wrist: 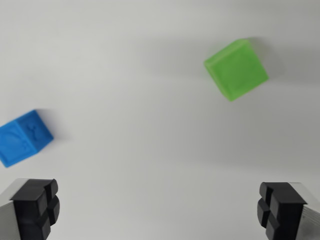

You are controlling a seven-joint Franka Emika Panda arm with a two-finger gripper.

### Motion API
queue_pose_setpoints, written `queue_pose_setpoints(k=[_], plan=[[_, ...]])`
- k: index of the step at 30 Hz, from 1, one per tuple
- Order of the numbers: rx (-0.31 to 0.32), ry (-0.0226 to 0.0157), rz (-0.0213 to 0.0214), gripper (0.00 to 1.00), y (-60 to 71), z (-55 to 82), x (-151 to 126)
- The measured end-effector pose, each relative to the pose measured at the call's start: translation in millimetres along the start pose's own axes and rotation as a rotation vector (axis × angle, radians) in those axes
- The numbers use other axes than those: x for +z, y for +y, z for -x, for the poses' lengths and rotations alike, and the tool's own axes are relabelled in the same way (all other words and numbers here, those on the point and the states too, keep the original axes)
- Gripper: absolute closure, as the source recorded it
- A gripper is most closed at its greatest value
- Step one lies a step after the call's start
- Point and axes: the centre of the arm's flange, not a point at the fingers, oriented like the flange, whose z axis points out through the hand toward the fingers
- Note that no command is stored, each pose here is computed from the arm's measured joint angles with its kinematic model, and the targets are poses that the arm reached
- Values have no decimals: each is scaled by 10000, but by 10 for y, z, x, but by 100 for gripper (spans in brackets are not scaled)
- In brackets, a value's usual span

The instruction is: Stack cube

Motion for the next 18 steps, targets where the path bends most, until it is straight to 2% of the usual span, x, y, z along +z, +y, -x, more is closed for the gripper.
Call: queue_pose_setpoints(k=[8,18], plan=[[-422,2,16,0,-78,175,151],[-981,33,22,0,-180,411,339]])
